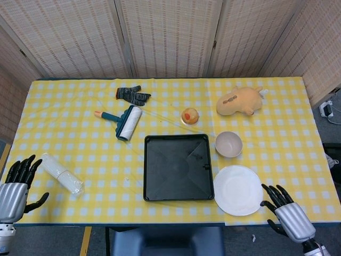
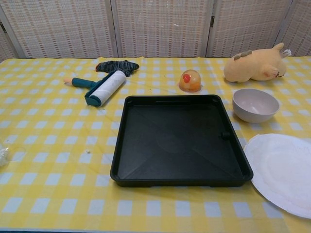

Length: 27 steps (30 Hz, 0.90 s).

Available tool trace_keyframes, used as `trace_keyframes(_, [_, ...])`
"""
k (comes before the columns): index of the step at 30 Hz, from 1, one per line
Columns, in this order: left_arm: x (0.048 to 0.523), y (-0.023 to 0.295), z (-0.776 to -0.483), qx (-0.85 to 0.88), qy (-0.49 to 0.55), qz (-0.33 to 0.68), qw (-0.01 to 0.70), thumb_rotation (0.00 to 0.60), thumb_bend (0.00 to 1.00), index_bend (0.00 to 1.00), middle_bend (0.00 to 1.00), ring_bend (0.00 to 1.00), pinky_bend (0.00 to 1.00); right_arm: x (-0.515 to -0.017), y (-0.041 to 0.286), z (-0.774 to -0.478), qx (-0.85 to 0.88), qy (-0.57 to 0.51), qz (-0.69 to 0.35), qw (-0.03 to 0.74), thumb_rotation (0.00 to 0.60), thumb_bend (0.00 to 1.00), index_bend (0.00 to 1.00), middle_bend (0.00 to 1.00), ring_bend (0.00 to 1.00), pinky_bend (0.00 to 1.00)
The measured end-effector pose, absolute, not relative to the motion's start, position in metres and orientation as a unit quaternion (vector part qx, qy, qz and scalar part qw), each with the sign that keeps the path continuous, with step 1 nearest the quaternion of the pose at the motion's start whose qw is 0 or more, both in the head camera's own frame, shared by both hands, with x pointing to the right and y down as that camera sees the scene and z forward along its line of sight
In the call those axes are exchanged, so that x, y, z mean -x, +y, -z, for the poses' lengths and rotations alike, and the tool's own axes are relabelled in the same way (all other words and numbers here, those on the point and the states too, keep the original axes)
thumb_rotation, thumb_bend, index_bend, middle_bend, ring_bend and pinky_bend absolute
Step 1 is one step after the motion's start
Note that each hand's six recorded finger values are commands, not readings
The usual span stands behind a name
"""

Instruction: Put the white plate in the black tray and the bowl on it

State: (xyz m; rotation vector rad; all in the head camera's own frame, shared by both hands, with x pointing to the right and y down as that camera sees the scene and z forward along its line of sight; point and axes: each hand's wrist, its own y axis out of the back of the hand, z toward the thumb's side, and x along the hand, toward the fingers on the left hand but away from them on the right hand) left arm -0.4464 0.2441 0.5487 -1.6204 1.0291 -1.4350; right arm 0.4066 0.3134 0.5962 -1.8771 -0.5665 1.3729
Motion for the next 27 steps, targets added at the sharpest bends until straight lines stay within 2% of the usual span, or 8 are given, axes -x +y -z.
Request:
trace_keyframes(10, [0.444, 0.246, -0.544, 0.634, 0.402, 0.551, 0.365, 0.600, 0.28, 0.00, 0.00, 0.00, 0.00, -0.404, 0.336, -0.629, 0.738, -0.203, -0.521, 0.377, 0.600, 0.35, 0.41, 0.00, 0.00, 0.00])
trace_keyframes(27, [0.445, 0.247, -0.540, 0.637, 0.404, 0.547, 0.362, 0.600, 0.28, 0.00, 0.00, 0.00, 0.00, -0.393, 0.329, -0.662, 0.727, -0.208, -0.510, 0.410, 0.600, 0.35, 0.47, 0.00, 0.00, 0.00])
